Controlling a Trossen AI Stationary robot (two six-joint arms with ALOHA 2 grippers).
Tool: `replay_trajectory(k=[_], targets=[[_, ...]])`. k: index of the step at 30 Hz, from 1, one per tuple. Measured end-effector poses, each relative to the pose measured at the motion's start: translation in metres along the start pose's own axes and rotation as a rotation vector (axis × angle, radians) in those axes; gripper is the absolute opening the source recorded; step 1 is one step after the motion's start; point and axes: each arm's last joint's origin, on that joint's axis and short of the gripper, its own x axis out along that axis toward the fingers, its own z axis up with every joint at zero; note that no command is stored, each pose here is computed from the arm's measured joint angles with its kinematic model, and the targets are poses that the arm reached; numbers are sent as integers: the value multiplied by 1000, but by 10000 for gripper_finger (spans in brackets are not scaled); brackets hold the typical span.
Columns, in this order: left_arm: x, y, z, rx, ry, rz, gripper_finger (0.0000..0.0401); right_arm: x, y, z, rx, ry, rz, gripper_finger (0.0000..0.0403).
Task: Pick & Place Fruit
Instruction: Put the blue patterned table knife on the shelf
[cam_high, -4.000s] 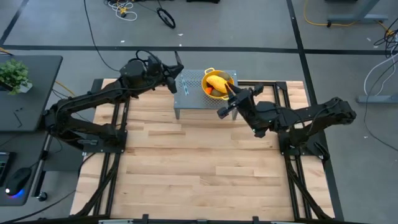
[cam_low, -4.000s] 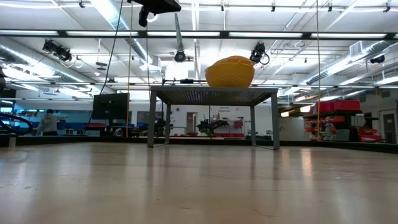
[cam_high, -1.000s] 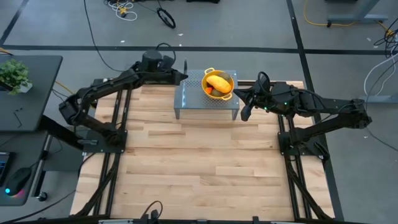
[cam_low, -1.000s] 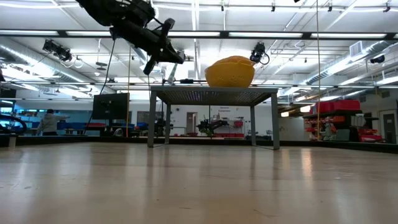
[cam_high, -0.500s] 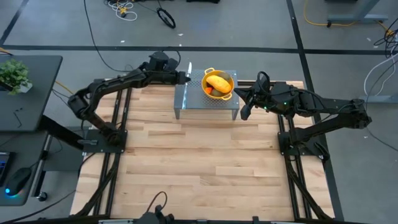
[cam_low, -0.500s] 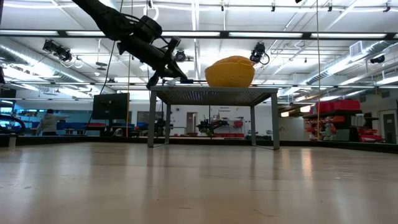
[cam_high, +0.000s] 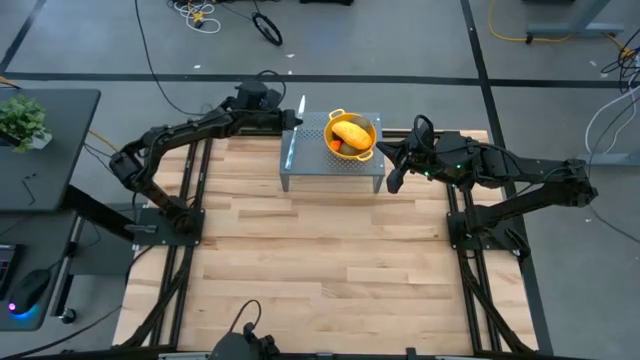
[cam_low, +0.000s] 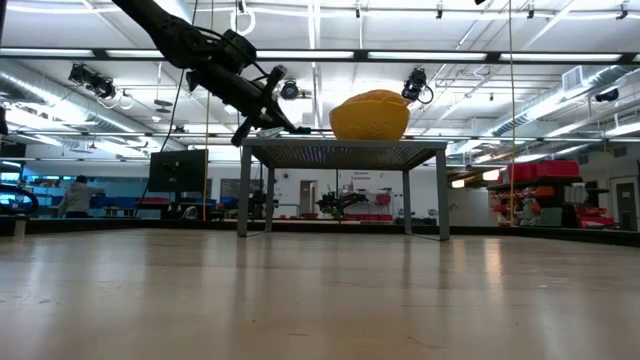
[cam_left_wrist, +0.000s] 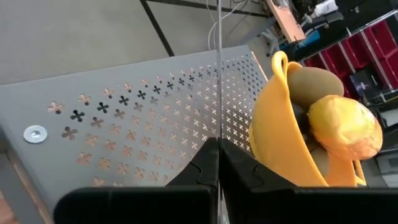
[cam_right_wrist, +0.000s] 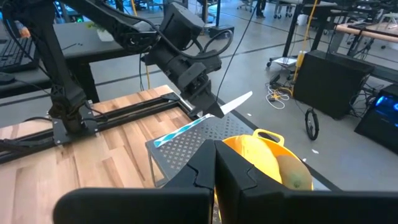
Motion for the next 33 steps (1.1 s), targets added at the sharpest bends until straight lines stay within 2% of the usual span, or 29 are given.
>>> replay_trajectory(k=[7,13,19,25,33], targets=[[-4,8,6,-105,-20,16,5,0,0,0,0,0,0,5],[-4,5,8,-163,-18,-40,5,0,0,0,0,0,-1,5],[-3,4,7,-215,-12,-38,5,0,-1,0,22,-4,-26,5],[-2,8,1,-262,0,55,5,0,-1,0,22,-4,-26,5],[-2,10,0,-289,-31,118,5,0,-2,0,22,-8,-52,5]])
